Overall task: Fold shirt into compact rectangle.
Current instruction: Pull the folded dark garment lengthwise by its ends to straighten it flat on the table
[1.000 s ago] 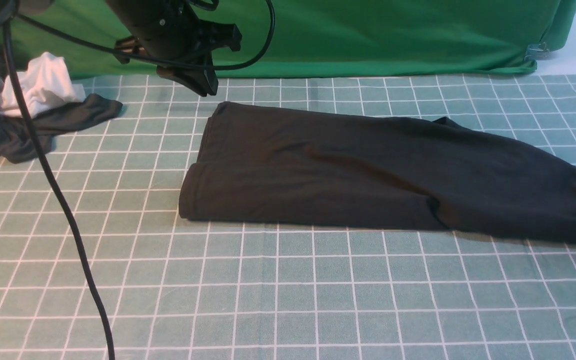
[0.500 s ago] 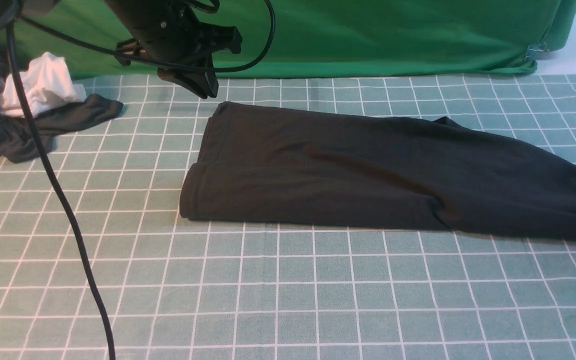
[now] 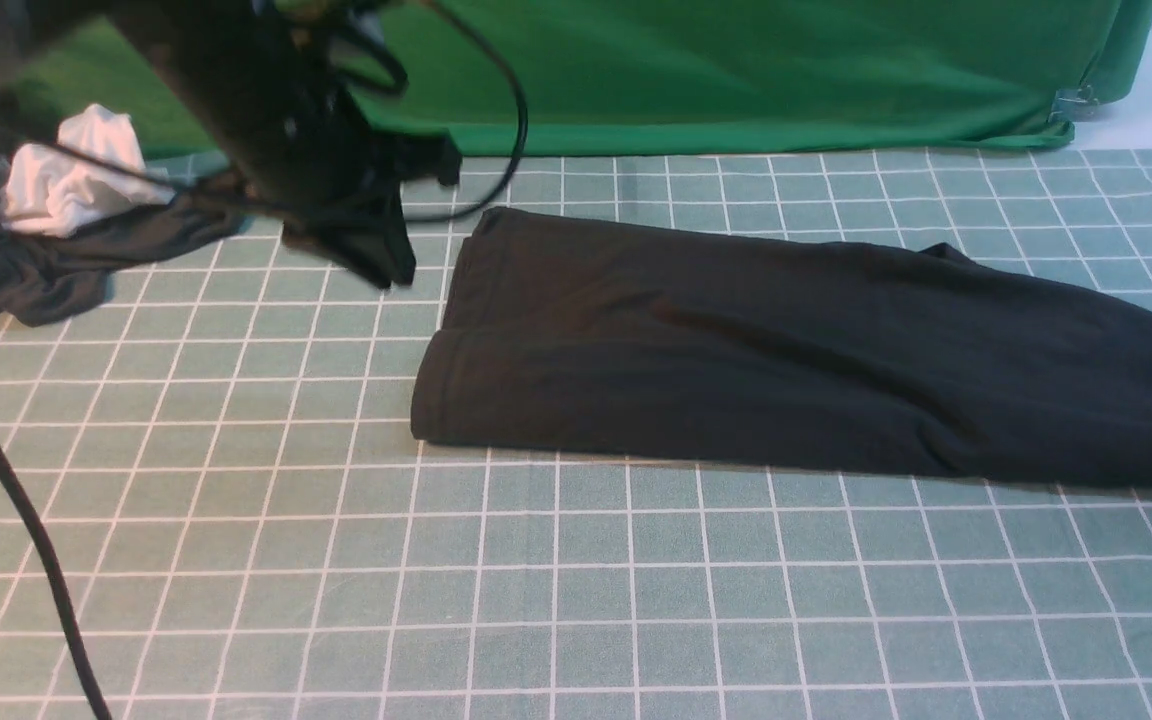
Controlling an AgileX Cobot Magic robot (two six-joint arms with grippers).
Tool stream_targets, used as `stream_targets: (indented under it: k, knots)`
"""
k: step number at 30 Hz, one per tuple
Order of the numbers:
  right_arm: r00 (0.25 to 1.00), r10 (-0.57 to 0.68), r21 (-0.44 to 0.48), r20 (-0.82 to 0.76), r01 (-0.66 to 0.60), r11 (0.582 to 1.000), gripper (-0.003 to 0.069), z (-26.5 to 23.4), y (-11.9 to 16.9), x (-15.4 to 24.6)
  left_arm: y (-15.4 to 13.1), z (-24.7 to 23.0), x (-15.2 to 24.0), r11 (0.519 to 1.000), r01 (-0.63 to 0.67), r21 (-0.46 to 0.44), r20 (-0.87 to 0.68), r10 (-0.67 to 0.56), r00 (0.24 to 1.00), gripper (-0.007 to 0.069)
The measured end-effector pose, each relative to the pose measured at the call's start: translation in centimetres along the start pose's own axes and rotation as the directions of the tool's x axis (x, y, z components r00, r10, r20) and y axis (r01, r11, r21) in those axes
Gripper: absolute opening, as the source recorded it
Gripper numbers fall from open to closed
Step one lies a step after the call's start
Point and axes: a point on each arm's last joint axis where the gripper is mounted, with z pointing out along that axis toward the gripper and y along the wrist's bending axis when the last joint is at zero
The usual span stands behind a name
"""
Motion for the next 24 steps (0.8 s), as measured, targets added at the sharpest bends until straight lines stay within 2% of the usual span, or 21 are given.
stream_targets:
  k: [1, 2, 3, 4, 5, 9, 11, 12, 14, 16, 19, 21, 22, 23, 24]
  knots:
    - [1.0, 0.0, 0.0, 0.0, 0.0, 1.0, 0.004, 0.0, 0.0, 0.0, 0.1, 0.4, 0.1, 1.0, 0.004, -0.002, -0.006, -0.004, 1.0, 0.0082]
    - [1.0, 0.0, 0.0, 0.0, 0.0, 1.0, 0.004, 0.0, 0.0, 0.0, 0.5, 1.9, 0.2, 1.0, 0.02, -0.001, -0.016, -0.02, 1.0, 0.0128]
    - [1.0, 0.0, 0.0, 0.0, 0.0, 1.0, 0.004, 0.0, 0.0, 0.0, 0.5, 2.1, 0.2, 1.0, 0.024, 0.001, -0.018, -0.024, 1.0, 0.0142]
    - [1.0, 0.0, 0.0, 0.0, 0.0, 1.0, 0.004, 0.0, 0.0, 0.0, 0.7, 3.2, 0.3, 0.999, 0.04, 0.011, -0.037, -0.04, 0.998, 0.0197]
    - [1.0, -0.001, 0.0, 0.0, 0.001, 1.0, 0.004, 0.0, 0.0, 0.0, 0.7, 3.7, 0.3, 0.999, 0.048, 0.017, -0.044, -0.047, 0.998, 0.0214]
    - [1.0, -0.008, 0.002, 0.0, 0.008, 1.0, 0.004, 0.0, 0.2, 0.0, 1.2, 6.4, 0.2, 0.997, 0.08, 0.024, -0.093, -0.077, 0.993, 0.0418]
    - [1.0, -0.008, 0.002, 0.0, 0.008, 1.0, 0.004, 0.0, 0.2, 0.0, 1.3, 7.0, 0.2, 0.996, 0.085, 0.022, -0.107, -0.082, 0.991, 0.0454]
    - [1.0, -0.008, 0.002, 0.0, 0.008, 1.0, 0.004, 0.0, 0.2, 0.0, 1.5, 8.2, 0.2, 0.995, 0.097, 0.025, -0.131, -0.093, 0.987, 0.0502]
    - [1.0, -0.006, 0.002, 0.0, 0.006, 1.0, 0.004, 0.0, 0.2, 0.0, 1.6, 9.3, 0.1, 0.995, 0.091, 0.044, -0.132, -0.084, 0.988, 0.0532]
    - [1.0, -0.003, 0.002, 0.0, 0.003, 1.0, 0.004, 0.0, 0.2, 0.0, 1.6, 10.2, -0.1, 0.994, 0.093, 0.065, -0.118, -0.084, 0.989, 0.0525]
    - [1.0, -0.012, 0.002, 0.001, 0.012, 1.0, 0.004, 0.0, 0.2, 0.0, 1.7, 11.1, -0.1, 0.992, 0.101, 0.077, -0.127, -0.09, 0.988, 0.0454]
    - [1.0, -0.016, 0.003, 0.004, 0.016, 1.0, 0.004, 0.0, 0.2, -0.1, 1.8, 11.6, 0.0, 0.992, 0.098, 0.08, -0.143, -0.086, 0.986, 0.0348]
    - [1.0, -0.016, 0.003, 0.004, 0.016, 1.0, 0.004, 0.0, 0.2, -0.1, 1.8, 11.6, 0.1, 0.992, 0.094, 0.081, -0.149, -0.081, 0.985, 0.0323]
    - [1.0, -0.019, 0.002, 0.004, 0.019, 1.0, 0.004, 0.0, 0.2, -0.1, 1.8, 11.7, 0.2, 0.993, 0.085, 0.082, -0.164, -0.071, 0.984, 0.0209]
    - [1.0, -0.02, 0.002, -0.001, 0.02, 1.0, 0.0039, 0.0, 0.2, 0.0, 1.8, 11.6, 0.3, 0.994, 0.077, 0.082, -0.178, -0.062, 0.982, 0.0138]
